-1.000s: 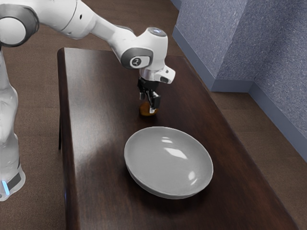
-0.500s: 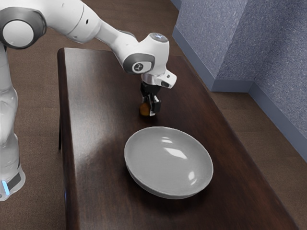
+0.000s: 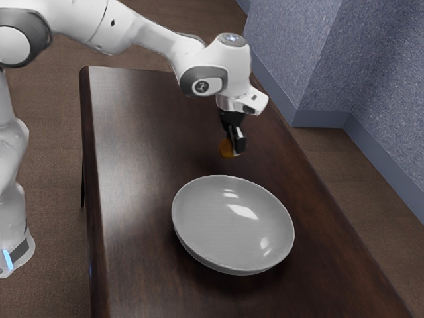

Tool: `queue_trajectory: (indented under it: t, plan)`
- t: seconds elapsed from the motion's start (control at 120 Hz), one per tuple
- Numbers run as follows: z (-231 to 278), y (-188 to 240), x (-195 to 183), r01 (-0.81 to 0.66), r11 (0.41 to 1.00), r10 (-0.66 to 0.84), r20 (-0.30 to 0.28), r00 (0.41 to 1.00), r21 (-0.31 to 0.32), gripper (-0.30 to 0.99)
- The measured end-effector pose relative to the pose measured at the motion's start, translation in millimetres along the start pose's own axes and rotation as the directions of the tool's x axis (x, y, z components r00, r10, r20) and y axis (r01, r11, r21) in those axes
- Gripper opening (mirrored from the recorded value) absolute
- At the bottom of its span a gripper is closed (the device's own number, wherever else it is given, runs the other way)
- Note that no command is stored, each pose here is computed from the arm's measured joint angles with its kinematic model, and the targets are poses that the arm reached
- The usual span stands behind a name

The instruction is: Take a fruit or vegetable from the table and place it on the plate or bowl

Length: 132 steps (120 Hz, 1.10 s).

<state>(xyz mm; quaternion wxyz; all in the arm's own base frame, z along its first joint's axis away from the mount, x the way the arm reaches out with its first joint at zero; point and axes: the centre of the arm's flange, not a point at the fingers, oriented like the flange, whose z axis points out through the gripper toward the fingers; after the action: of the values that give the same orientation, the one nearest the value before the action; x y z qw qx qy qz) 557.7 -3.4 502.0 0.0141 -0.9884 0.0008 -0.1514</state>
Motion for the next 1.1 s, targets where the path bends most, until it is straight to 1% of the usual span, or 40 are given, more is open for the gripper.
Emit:
queue_trajectory:
  t: [0.075,0.133,0.175,0.258,0.358,0.558,0.708,0.775,0.825,0.892,0.975,1.025,1.067,1.1]
  plan:
    - [-14.0,55.9,2.0,-0.077,0.996,0.077,-0.028,0.997,-0.033,0.30]
    - [-23.4,85.9,-1.4,-0.111,0.992,0.109,-0.043,0.993,-0.053,0.30]
    - [-30.8,96.2,-3.2,-0.116,0.991,0.113,-0.054,0.992,-0.063,0.34]
    - [-35.0,115.6,-7.2,-0.121,0.990,0.116,-0.057,0.992,-0.079,0.35]
    - [-32.0,148.1,-19.4,-0.136,0.986,0.133,-0.042,0.990,-0.099,0.35]
    - [-27.6,178.1,-32.0,-0.108,0.988,0.107,-0.018,0.994,-0.113,0.35]
    - [-29.2,183.5,-34.4,-0.066,0.991,0.065,-0.013,0.998,-0.118,0.35]
    - [-29.0,183.1,-34.6,-0.040,0.992,0.039,-0.008,0.999,-0.122,0.47]
    - [-28.8,181.9,-34.6,-0.016,0.992,0.016,-0.002,1.000,-0.125,0.54]
    - [-28.0,178.9,-33.8,0.014,0.992,-0.014,0.004,1.000,-0.125,0.60]
    - [-27.9,176.7,-32.8,0.045,0.991,-0.044,0.008,0.999,-0.125,0.64]
    - [-33.3,171.0,-29.0,0.071,0.989,-0.072,0.000,0.997,-0.128,0.65]
    - [-44.6,159.2,-20.2,0.110,0.985,-0.113,-0.020,0.993,-0.135,0.66]
    - [-61.1,143.7,-6.3,0.161,0.976,-0.169,-0.042,0.985,-0.146,0.67]
